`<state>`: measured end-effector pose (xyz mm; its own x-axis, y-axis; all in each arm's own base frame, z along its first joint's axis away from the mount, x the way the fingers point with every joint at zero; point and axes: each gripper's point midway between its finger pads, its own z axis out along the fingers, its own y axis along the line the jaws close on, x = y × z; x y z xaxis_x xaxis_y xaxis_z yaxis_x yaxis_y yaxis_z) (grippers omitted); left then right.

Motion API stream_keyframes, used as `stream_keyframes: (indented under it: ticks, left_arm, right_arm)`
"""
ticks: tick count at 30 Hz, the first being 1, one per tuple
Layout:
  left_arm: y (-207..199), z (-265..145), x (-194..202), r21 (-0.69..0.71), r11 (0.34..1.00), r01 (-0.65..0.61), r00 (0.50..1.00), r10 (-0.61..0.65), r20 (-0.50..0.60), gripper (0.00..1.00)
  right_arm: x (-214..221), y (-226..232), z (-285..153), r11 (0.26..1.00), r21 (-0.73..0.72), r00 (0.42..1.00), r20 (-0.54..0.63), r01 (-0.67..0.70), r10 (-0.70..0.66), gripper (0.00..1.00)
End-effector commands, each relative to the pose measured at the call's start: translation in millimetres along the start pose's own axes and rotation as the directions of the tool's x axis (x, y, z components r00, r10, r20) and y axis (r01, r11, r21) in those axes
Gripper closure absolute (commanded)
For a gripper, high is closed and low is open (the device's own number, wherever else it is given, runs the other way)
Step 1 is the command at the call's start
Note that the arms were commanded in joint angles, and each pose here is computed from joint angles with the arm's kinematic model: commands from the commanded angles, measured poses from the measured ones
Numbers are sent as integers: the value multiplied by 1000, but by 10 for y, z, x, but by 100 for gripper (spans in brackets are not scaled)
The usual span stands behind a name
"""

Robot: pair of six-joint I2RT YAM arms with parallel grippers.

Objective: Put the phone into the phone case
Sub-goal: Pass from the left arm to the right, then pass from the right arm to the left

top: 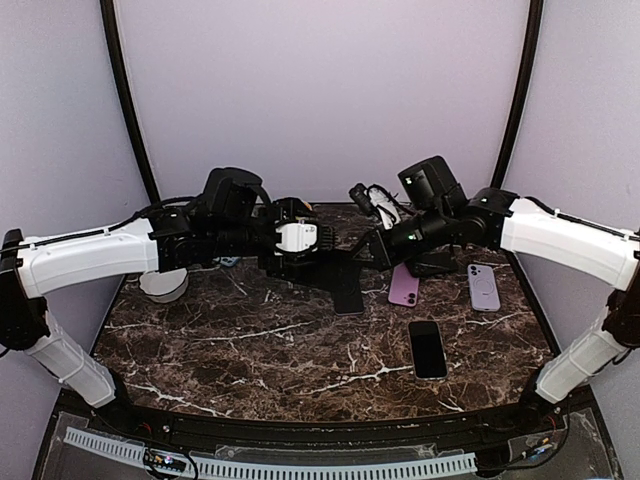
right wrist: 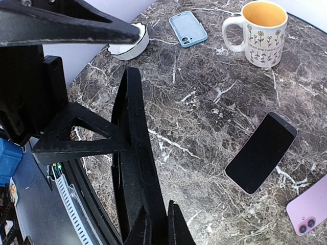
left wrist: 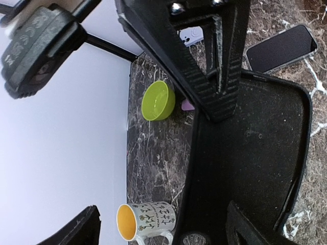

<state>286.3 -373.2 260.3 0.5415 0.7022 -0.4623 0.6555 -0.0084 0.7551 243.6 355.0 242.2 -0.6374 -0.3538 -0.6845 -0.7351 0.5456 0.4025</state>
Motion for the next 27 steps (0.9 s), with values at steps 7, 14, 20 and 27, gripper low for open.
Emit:
stream_keyframes:
  ticks: [7, 14, 20, 27]
  left_arm:
    - [345, -470, -554, -49, 969, 240, 935, -218, 279, 10]
    - [583, -755, -940, 44, 911, 410, 811, -386, 439, 9]
    - [832, -890, -1157, 100, 855, 509, 713, -484, 507, 11]
    - [1037, -1027, -1328, 226, 720, 656, 517, -647, 561, 17]
  right_arm:
    - [-306, 89, -269, 999, 29, 987, 152, 45, -49, 100]
    - [-500, 167, -442, 999, 18, 964, 263, 45, -48, 100]
    - [-696, 328, -676, 996, -30, 914, 400, 85, -66, 100]
    - [-784, 448, -816, 988, -66, 868, 488, 136, -87, 100]
